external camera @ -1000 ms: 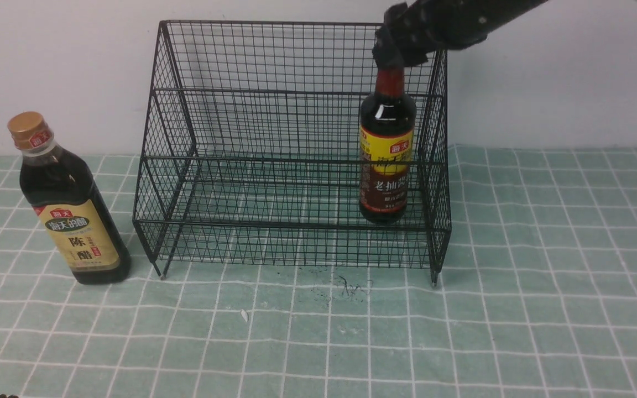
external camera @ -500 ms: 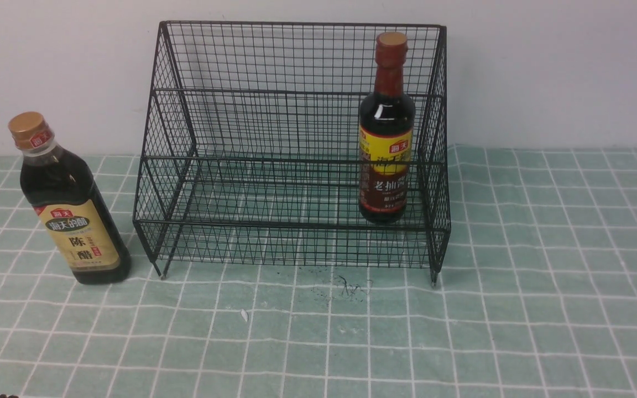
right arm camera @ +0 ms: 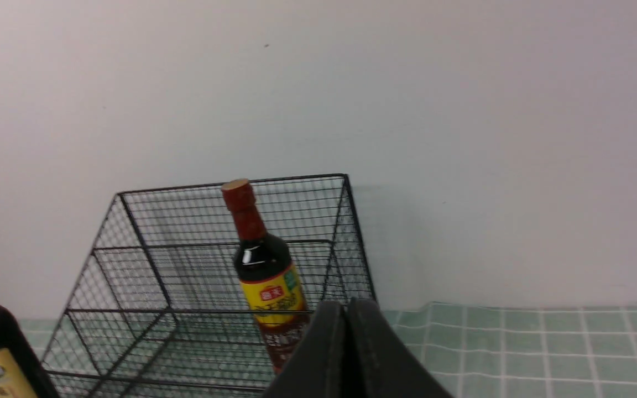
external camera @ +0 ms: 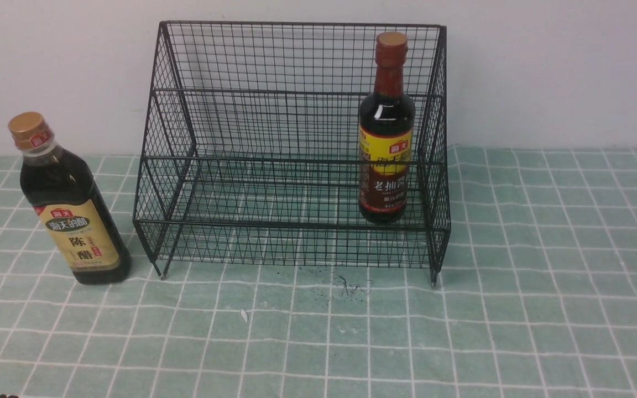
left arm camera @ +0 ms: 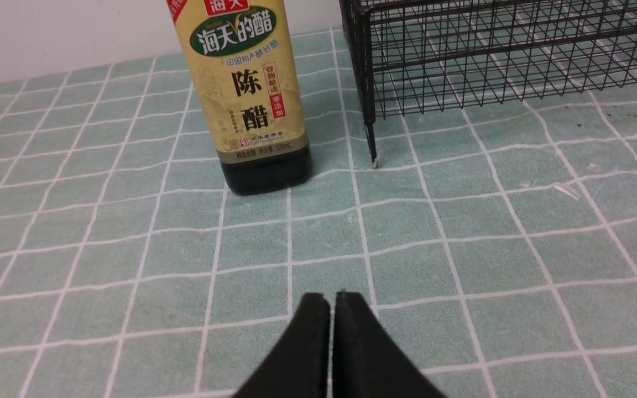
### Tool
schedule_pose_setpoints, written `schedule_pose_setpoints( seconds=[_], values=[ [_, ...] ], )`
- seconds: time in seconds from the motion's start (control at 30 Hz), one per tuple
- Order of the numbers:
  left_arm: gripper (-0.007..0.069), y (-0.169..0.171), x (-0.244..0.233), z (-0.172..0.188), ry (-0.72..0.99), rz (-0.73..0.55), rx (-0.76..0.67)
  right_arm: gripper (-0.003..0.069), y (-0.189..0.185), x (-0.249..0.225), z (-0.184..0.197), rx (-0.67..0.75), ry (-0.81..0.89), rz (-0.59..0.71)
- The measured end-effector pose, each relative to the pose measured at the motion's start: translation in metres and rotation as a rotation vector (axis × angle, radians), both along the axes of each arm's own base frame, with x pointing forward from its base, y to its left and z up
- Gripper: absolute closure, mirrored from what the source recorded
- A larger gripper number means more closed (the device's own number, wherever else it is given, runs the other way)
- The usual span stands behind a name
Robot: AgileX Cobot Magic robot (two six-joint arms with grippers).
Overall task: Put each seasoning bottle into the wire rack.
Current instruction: Use the left arm to grab the condiment bottle closest to it
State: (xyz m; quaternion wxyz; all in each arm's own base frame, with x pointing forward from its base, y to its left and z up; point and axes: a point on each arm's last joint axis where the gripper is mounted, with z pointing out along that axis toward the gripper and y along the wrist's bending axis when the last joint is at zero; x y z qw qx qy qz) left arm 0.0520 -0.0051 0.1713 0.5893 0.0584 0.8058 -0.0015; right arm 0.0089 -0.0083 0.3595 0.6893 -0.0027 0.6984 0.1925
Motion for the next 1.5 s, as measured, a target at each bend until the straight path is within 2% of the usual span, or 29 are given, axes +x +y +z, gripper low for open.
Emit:
schedule_pose_setpoints(
  seconds=[0.13, 0.27, 0.4, 0.7, 0.9, 1.0, 1.13, 1.3, 1.5],
  values=[
    [0.0631, 0.000, 0.000, 0.000, 0.000, 0.000, 0.000, 0.0671, 0.007, 0.005, -0.031, 0.068, -0.103, 0.048],
    [0.0631, 0.000, 0.000, 0.000, 0.000, 0.000, 0.000, 0.0672, 0.011, 0.005, -0.035, 0.163, -0.130, 0.096],
    [0.0631, 0.000, 0.000, 0.000, 0.000, 0.000, 0.000, 0.0672, 0.011, 0.005, -0.034, 0.173, -0.146, 0.102],
    [0.0631, 0.000, 0.000, 0.000, 0.000, 0.000, 0.000, 0.0672, 0.015, 0.008, -0.040, 0.063, -0.188, 0.115],
    [0.0631, 0.000, 0.000, 0.000, 0.000, 0.000, 0.000, 0.0672, 0.019, 0.016, -0.058, -0.111, -0.198, 0.107],
    [0.0631, 0.000, 0.000, 0.000, 0.000, 0.000, 0.000, 0.0672, 0.020, 0.021, -0.075, -0.177, -0.178, 0.071],
    [0.0631, 0.000, 0.000, 0.000, 0.000, 0.000, 0.000, 0.0672, 0.015, 0.038, -0.126, -0.265, -0.013, -0.137],
    [0.0631, 0.000, 0.000, 0.000, -0.001, 0.000, 0.000, 0.0672, 0.007, 0.046, -0.177, -0.290, 0.180, -0.267],
    [0.0631, 0.000, 0.000, 0.000, -0.001, 0.000, 0.000, 0.0672, 0.006, 0.045, -0.179, -0.292, 0.199, -0.291]
  ],
)
